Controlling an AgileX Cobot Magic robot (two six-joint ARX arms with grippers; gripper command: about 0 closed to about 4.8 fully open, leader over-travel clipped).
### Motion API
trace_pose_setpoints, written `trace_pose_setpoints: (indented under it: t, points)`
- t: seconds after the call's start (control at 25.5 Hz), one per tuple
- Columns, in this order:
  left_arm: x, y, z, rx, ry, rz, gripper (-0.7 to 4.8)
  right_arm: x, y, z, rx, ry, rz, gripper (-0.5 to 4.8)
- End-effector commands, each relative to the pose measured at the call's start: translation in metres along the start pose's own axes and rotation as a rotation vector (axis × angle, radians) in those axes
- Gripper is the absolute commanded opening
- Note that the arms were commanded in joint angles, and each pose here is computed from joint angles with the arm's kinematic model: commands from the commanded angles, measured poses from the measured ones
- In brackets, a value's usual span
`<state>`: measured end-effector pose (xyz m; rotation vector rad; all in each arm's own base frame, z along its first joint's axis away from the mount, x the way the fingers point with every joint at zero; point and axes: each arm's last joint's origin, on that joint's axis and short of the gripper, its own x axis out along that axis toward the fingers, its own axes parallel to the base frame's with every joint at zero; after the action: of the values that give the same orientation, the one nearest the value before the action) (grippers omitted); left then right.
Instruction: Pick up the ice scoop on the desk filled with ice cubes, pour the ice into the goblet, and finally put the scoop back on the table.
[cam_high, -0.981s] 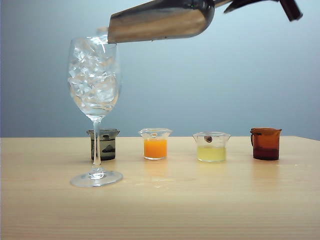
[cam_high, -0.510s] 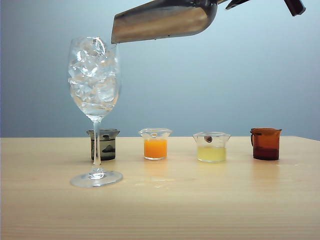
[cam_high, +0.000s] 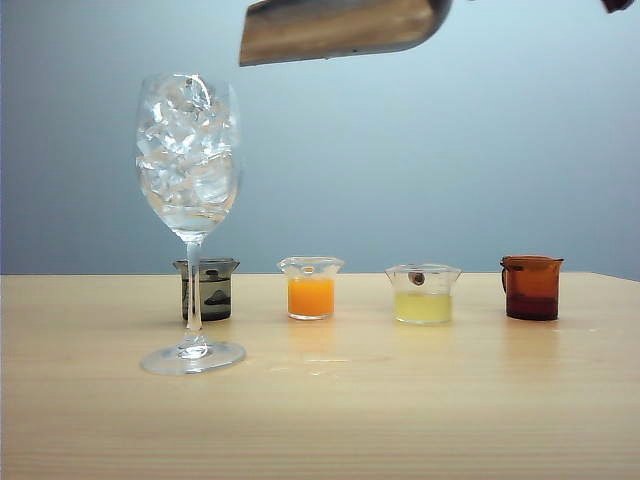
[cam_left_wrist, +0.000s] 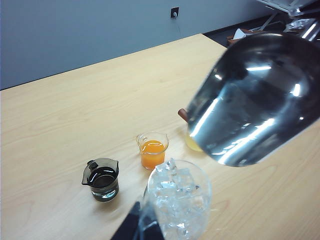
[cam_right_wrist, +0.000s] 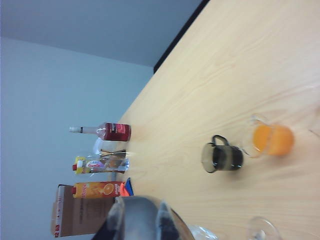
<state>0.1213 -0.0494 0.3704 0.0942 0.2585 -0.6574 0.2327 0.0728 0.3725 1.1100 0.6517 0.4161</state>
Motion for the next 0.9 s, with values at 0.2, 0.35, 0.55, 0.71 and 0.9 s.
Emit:
trace_pose_setpoints:
  t: [0.2,0.35,0.55,0.71,0.9]
  points:
    - [-0.001,0.0,0.003,0.01,-0.017,-0.004,-0.05,-0.033,-0.013,0.013,-0.051,-0.047,-0.11,-0.05]
    - [-0.001,0.0,0.003,0.01,-0.018,-0.004,-0.05,-0.045,-0.022,0.021,-0.063,-0.062,-0.151,-0.05]
    - [-0.001,0.0,0.003,0.01,-0.017,-0.005,-0.05,-0.061,-0.041,0.034,-0.084,-0.088,-0.256,-0.05]
    - [-0.001,0.0,0.003,0.01,-0.018,-0.005,-0.05,-0.07,-0.055,0.042,-0.06,-0.123,-0.307,-0.05]
    - [-0.001,0.0,0.003,0.01,-0.017,-0.006,-0.05,-0.077,-0.084,0.046,-0.027,-0.154,-0.38,-0.05]
